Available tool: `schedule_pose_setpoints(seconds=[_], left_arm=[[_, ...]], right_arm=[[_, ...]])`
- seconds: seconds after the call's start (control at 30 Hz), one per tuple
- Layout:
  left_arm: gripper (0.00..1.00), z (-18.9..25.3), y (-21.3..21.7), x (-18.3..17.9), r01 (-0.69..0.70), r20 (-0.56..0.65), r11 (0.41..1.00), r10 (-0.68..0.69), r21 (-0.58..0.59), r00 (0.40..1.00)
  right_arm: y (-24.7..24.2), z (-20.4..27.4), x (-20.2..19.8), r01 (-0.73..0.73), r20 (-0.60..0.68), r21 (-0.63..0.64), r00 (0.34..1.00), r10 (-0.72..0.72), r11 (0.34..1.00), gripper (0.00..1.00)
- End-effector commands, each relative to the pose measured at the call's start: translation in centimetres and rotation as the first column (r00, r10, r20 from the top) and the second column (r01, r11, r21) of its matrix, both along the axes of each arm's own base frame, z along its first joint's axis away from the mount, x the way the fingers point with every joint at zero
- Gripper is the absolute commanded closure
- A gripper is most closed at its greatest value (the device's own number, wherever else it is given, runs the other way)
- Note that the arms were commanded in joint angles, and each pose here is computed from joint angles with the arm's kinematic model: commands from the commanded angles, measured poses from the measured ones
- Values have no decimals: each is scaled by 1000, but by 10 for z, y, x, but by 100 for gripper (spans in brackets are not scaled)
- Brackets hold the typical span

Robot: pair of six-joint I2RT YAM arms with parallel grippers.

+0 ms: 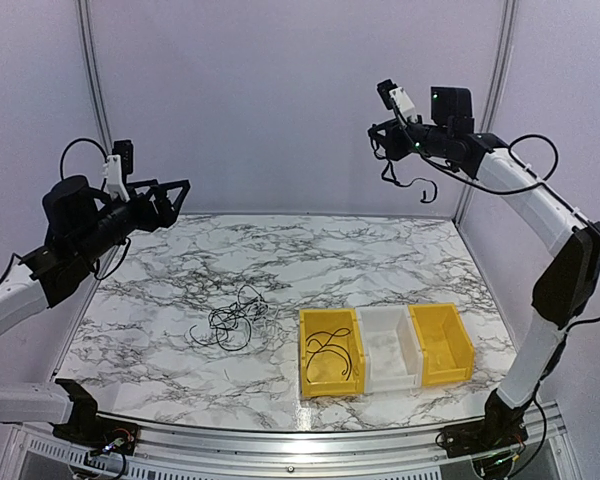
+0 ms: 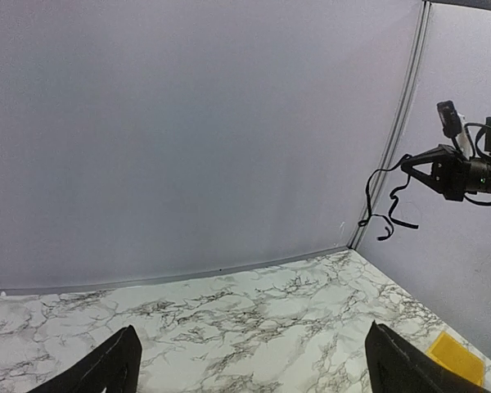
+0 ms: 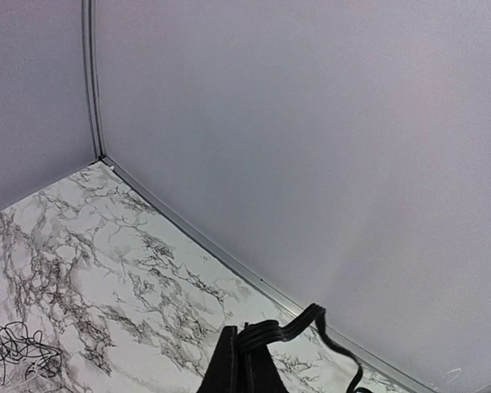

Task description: Untangle the cables

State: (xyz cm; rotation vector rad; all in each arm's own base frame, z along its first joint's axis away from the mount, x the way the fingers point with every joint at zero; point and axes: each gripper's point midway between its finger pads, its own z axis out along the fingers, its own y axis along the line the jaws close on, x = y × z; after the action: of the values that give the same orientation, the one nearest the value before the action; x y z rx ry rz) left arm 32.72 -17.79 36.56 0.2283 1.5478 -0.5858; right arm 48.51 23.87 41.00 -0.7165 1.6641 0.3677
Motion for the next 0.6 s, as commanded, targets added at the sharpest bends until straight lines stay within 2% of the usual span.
schedule_pose_setpoints(seconds=[0.0,0.37,0.57], left_arm=[[1,-12,-4,5,9,-71,999,-11,-32,997],[1,-16,-6,25,-32,-108,999,28,-39,994],[1,-29,-1,41,-105,-161,993,96,-50,982]], right_arm=[[5,27,-36,-106,51,10,993,106,994,100],[16,38,-113,-281,87,-26,955,283,959,100],[48,38,-168,-423,111,-81,896,430,902,100]])
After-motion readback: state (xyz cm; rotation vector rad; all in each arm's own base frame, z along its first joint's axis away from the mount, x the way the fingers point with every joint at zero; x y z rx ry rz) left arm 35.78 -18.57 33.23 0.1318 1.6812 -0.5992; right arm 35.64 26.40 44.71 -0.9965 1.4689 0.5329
